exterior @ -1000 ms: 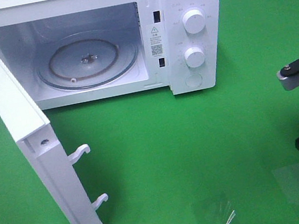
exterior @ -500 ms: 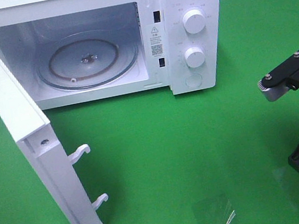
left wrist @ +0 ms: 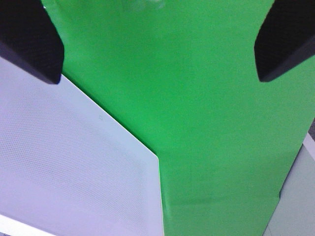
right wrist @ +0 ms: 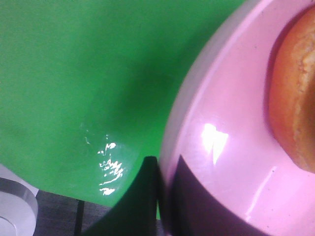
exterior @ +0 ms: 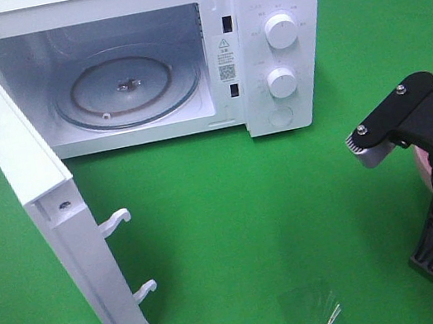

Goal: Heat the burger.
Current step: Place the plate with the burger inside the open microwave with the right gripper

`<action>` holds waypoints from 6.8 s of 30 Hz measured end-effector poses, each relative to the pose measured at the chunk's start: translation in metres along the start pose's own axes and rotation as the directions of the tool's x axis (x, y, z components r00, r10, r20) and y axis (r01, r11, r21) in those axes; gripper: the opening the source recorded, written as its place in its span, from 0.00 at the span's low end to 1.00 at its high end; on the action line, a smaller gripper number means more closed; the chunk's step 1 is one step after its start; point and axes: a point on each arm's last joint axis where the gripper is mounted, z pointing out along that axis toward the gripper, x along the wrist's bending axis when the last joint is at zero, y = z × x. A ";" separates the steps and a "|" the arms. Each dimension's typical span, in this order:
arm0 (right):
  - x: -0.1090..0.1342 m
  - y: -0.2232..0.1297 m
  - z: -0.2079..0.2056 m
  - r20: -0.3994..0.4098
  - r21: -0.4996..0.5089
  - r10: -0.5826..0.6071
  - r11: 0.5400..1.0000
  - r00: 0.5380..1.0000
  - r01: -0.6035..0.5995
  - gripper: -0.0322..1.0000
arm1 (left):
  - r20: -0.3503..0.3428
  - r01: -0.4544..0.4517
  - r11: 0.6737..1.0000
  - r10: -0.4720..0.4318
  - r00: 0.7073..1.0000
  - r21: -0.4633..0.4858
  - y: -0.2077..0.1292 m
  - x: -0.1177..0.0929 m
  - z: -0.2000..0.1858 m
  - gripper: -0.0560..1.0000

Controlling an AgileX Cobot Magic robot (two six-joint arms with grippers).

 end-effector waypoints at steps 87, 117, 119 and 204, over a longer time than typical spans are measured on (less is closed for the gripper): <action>0.049 0.024 -0.015 0.311 -0.350 -0.883 0.238 0.352 0.906 0.09 | 0.000 0.000 1.000 0.000 1.000 0.000 0.000 0.000 0.000 0.97; 0.027 0.042 -0.018 0.405 -0.349 -0.909 -0.050 0.102 0.936 0.09 | 0.000 0.000 1.000 0.000 1.000 0.000 0.000 0.000 0.000 0.97; 0.026 0.042 -0.017 0.404 -0.362 -0.909 -0.057 0.101 0.931 0.09 | 0.000 0.000 1.000 0.000 1.000 0.000 0.000 0.000 0.000 0.97; 0.055 0.207 0.028 0.470 -0.353 -0.869 -0.026 0.153 0.935 0.09 | 0.000 0.000 1.000 0.000 1.000 0.000 0.000 0.000 0.000 0.97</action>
